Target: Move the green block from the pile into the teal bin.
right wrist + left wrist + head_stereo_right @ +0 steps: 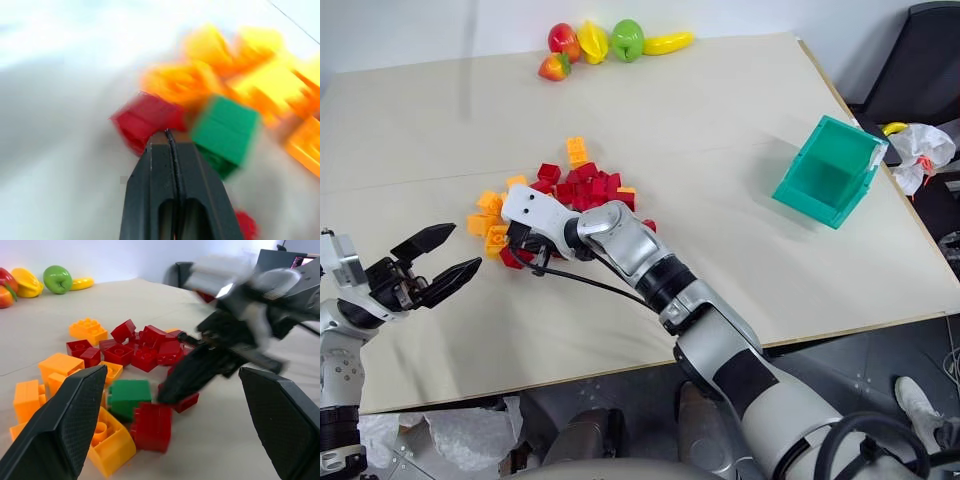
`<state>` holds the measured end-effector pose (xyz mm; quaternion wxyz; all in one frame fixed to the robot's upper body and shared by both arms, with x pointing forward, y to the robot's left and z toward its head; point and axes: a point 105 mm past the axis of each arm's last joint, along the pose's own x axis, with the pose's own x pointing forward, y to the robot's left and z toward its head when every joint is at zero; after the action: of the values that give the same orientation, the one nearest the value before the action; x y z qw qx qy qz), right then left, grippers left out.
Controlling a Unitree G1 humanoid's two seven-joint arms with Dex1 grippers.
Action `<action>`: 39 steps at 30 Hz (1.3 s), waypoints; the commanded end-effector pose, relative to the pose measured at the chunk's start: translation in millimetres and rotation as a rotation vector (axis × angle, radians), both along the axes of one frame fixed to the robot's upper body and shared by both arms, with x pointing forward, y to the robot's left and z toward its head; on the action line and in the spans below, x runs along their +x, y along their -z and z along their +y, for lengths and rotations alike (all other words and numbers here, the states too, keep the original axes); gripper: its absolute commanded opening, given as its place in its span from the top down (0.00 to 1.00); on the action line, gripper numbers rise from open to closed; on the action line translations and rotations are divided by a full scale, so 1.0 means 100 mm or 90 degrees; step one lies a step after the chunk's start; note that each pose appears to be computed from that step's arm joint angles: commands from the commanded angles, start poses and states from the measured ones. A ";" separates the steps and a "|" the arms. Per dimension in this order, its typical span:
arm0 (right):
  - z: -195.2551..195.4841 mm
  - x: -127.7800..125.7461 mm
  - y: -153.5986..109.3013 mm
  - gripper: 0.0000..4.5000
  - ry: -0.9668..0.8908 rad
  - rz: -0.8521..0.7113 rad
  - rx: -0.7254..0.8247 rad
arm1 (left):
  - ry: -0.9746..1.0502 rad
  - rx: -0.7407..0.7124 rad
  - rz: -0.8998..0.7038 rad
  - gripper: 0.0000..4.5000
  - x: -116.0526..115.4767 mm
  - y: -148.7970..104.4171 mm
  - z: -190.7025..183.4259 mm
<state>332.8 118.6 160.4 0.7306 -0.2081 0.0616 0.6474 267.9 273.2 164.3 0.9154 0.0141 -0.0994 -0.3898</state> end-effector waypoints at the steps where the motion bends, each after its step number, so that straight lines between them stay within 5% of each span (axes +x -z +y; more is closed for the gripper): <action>1: -0.18 -0.11 -0.23 1.00 -0.056 -0.011 0.036 | 0.017 0.009 -0.011 0.00 -0.04 -0.08 -0.01; 6: -0.65 -0.14 -0.36 1.00 -0.092 -0.033 0.084 | 0.044 0.013 0.011 0.00 -0.07 -0.03 -0.05; 8: -0.91 -0.12 -0.34 0.91 -0.083 -0.047 0.085 | 0.051 0.012 0.019 0.00 -0.08 -0.02 -0.05; 20: -2.14 -0.06 -0.30 0.03 0.071 -0.052 0.023 | 0.057 0.026 0.038 0.00 -0.07 -0.02 0.02; 29: -1.88 -0.09 -0.32 0.01 0.098 -0.053 0.034 | 0.058 0.033 0.022 0.00 -0.02 -0.08 0.01; 39: -0.64 -0.07 -0.26 0.01 0.110 0.005 0.119 | 0.068 0.042 -0.005 0.00 -0.05 -0.13 -0.06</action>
<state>326.0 42.9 184.4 0.7944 -0.1271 0.0258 0.5934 266.6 268.4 167.7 0.8957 0.0213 -0.0732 -0.4381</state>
